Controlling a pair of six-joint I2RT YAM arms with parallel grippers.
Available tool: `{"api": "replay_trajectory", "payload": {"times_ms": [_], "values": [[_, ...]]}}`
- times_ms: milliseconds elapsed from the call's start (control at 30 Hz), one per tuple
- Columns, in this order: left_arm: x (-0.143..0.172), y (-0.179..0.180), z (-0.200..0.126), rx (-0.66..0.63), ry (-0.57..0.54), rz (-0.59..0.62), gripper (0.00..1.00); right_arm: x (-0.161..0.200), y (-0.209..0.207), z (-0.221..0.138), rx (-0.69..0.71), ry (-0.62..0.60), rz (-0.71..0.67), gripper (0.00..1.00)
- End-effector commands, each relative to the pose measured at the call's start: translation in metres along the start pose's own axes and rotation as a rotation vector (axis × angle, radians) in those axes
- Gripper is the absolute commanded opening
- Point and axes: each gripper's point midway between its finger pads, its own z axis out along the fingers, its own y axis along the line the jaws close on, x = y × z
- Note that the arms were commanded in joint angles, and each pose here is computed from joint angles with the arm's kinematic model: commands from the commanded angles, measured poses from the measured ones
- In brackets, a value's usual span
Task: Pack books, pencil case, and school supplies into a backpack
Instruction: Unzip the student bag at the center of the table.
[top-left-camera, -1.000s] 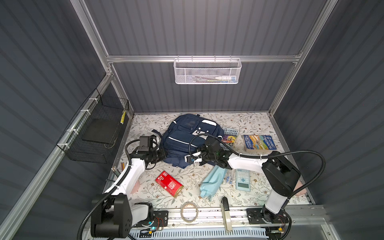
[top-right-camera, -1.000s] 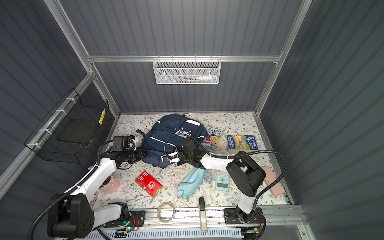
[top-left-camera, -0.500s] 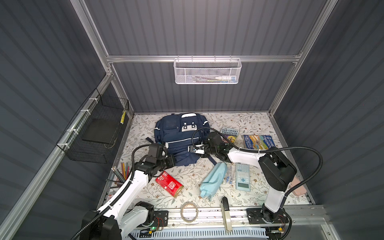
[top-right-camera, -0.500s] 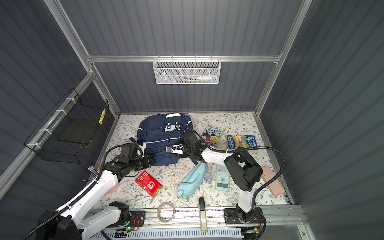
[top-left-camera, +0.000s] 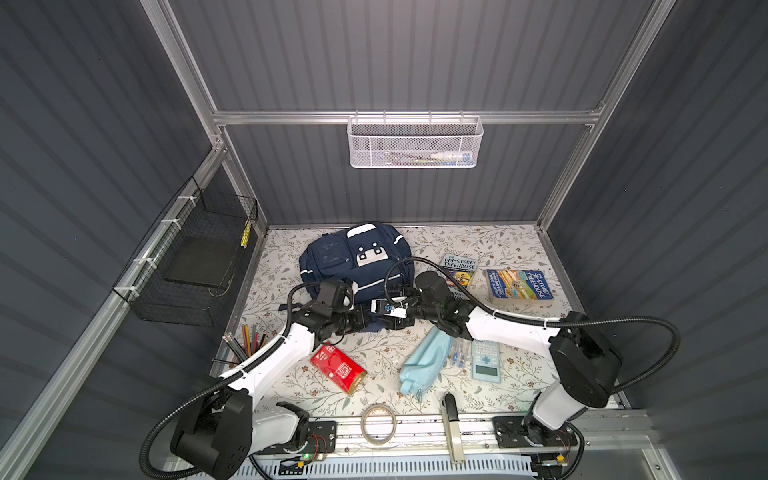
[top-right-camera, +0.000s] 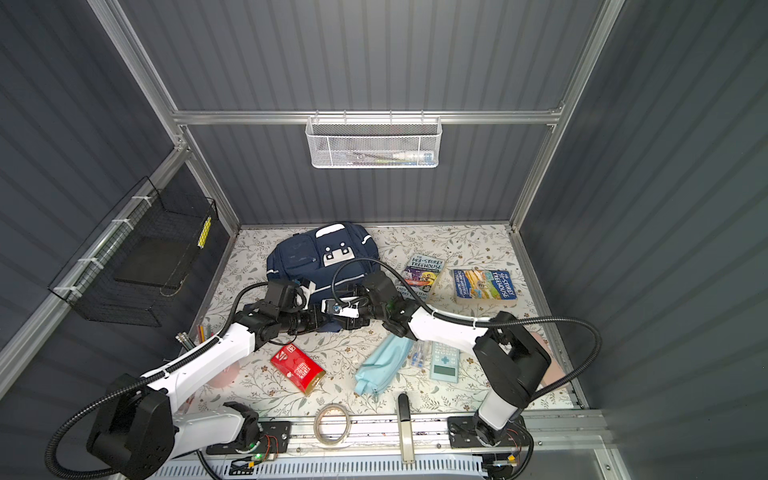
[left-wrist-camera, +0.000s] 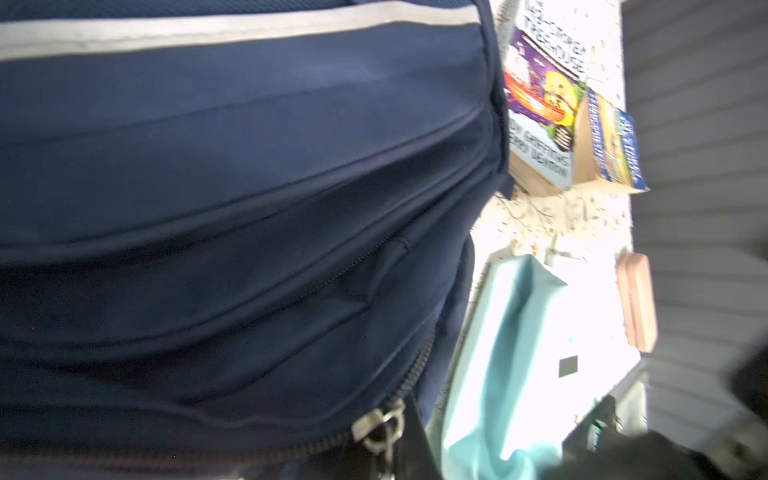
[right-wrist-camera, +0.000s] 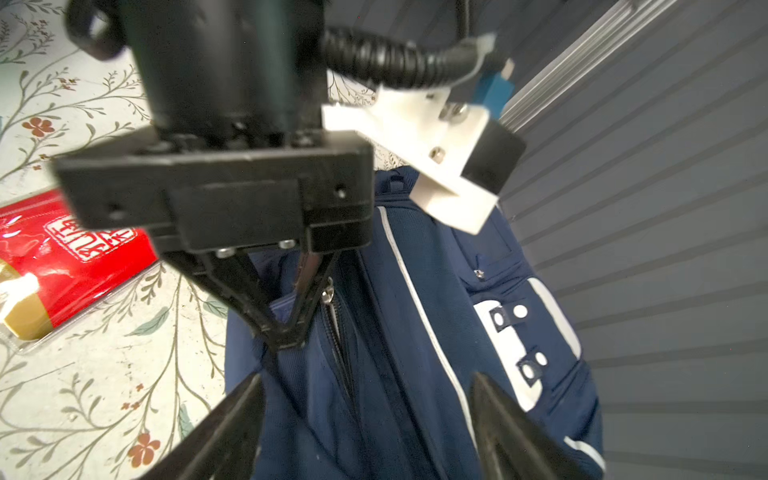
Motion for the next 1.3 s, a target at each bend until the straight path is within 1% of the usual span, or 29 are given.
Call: {"api": "replay_trajectory", "payload": {"times_ms": [0, 100, 167, 233, 267, 333, 367, 400, 433, 467, 567, 700, 800, 900, 967, 1033, 1100, 1167, 1233, 1267], "values": [[-0.027, -0.035, -0.018, 0.105, -0.082, 0.062, 0.0, 0.007, 0.009, 0.015, -0.052, -0.012, 0.093, 0.79], [-0.021, -0.034, -0.019, 0.106, -0.061, 0.067, 0.0, 0.015, 0.004, 0.022, -0.045, -0.014, 0.116, 0.76], [-0.018, -0.034, -0.016, 0.119, -0.047, 0.061, 0.0, 0.017, 0.004, 0.025, -0.059, -0.018, 0.121, 0.7], [-0.016, -0.034, -0.015, 0.128, -0.04, 0.059, 0.0, 0.02, 0.006, 0.029, -0.08, -0.013, 0.114, 0.62], [-0.015, -0.034, -0.015, 0.123, -0.036, 0.064, 0.0, 0.024, 0.009, 0.031, -0.092, 0.002, 0.11, 0.56], [-0.015, -0.032, -0.018, 0.1, -0.029, 0.081, 0.0, 0.031, 0.009, 0.033, -0.097, 0.028, 0.113, 0.35], [-0.016, -0.03, -0.02, 0.081, -0.032, 0.092, 0.0, 0.034, 0.006, 0.034, -0.086, 0.035, 0.117, 0.21], [-0.017, -0.026, -0.022, 0.051, -0.036, 0.099, 0.0, 0.039, 0.005, 0.034, -0.077, 0.045, 0.118, 0.09], [-0.018, -0.025, -0.024, 0.04, -0.033, 0.104, 0.0, 0.041, 0.004, 0.033, -0.071, 0.055, 0.114, 0.04], [-0.021, -0.016, -0.026, -0.016, -0.042, 0.109, 0.0, 0.044, 0.003, 0.031, -0.068, 0.061, 0.103, 0.01], [-0.029, 0.01, -0.033, -0.12, -0.051, 0.088, 0.0, 0.048, 0.004, 0.024, -0.064, 0.065, 0.07, 0.0], [-0.044, 0.053, -0.045, -0.198, -0.077, -0.006, 0.0, 0.053, 0.0, 0.012, -0.053, 0.066, 0.029, 0.0], [-0.053, 0.075, -0.054, -0.314, -0.116, -0.006, 0.0, 0.053, -0.001, 0.002, -0.054, 0.053, 0.016, 0.0], [-0.064, 0.099, -0.049, -0.345, -0.149, -0.077, 0.0, 0.054, 0.004, -0.006, -0.07, 0.037, -0.024, 0.0], [-0.074, 0.099, -0.049, -0.326, -0.184, -0.089, 0.0, 0.058, 0.004, -0.011, -0.076, 0.041, -0.034, 0.0], [-0.083, 0.082, -0.055, -0.262, -0.221, -0.085, 0.0, 0.061, -0.004, -0.012, -0.061, 0.032, 0.006, 0.0], [-0.082, 0.068, -0.062, -0.213, -0.228, -0.084, 0.0, 0.059, -0.011, -0.013, -0.047, 0.024, 0.034, 0.0], [-0.078, 0.069, -0.069, -0.238, -0.223, -0.069, 0.0, 0.061, -0.019, -0.015, -0.008, 0.035, 0.027, 0.0], [-0.077, 0.083, -0.071, -0.305, -0.223, -0.057, 0.0, 0.067, -0.025, -0.019, 0.021, 0.036, 0.021, 0.0], [-0.074, 0.091, -0.065, -0.321, -0.196, -0.061, 0.0, 0.071, -0.027, -0.023, 0.025, 0.034, 0.028, 0.0]]}}
